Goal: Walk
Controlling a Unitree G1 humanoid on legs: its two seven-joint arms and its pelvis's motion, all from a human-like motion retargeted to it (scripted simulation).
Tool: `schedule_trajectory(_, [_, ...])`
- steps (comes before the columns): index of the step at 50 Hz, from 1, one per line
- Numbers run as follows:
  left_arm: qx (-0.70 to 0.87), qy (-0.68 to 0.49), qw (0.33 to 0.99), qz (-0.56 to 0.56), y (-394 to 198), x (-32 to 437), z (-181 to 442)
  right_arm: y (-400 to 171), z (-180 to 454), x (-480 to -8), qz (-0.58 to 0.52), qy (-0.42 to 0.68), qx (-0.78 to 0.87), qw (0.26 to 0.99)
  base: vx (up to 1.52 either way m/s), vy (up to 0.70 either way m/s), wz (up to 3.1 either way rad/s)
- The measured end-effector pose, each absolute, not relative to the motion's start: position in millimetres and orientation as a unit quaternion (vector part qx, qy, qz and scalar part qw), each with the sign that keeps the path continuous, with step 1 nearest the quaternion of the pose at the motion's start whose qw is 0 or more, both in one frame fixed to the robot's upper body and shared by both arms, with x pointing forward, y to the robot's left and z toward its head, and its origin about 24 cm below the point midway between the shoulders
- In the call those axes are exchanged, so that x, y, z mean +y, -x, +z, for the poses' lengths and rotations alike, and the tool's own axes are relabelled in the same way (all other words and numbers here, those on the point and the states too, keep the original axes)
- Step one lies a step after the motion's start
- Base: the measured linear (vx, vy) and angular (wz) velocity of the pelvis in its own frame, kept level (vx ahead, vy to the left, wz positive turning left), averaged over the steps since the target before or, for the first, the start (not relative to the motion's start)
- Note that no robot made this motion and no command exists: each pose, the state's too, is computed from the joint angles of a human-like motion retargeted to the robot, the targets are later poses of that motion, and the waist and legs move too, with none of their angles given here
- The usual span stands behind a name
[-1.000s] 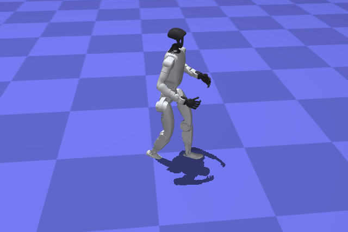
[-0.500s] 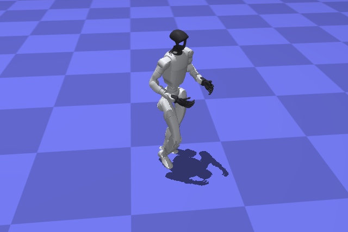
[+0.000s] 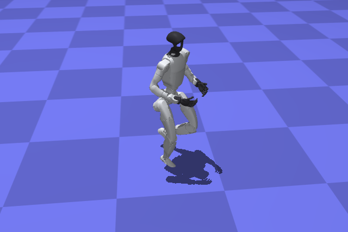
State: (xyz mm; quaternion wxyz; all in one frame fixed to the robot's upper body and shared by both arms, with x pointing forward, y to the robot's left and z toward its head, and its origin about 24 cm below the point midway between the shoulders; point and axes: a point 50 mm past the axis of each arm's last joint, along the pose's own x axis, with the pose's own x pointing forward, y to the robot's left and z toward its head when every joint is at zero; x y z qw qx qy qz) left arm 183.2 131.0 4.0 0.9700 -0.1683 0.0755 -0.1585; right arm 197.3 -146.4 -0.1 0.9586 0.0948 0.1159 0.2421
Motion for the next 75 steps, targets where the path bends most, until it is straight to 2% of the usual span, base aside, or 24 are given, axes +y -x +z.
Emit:
schedule_trajectory(10, [0.056, 0.160, 0.980, -0.106, -183, 145, 11, -187, -15, -150, 0.219, -0.081, 0.149, 0.961, 0.52, 0.00, 0.03])
schedule_trajectory(24, [0.048, 0.156, 0.979, -0.123, -185, 139, 21, -155, -38, -153, 0.253, -0.066, 0.221, 0.940, 0.57, 0.09, 0.48])
schedule_trajectory(38, [0.046, 0.153, 0.981, -0.112, -193, 130, 20, -177, -3, -144, 0.231, -0.105, 0.131, 0.958, 0.54, -0.01, 0.41])
schedule_trajectory(48, [0.007, 0.141, 0.979, -0.148, -197, 125, 30, -181, 1, -144, 0.223, -0.100, 0.114, 0.963, 0.51, -0.13, 0.41])
schedule_trajectory(60, [0.034, 0.165, 0.967, -0.191, -184, 123, 26, -182, 3, -140, 0.238, -0.105, 0.119, 0.958, 0.53, -0.15, 0.31])
schedule_trajectory(75, [0.039, 0.161, 0.977, -0.137, -169, 149, 31, -190, 15, -112, 0.273, -0.102, 0.096, 0.952, 0.60, 0.00, 0.58])
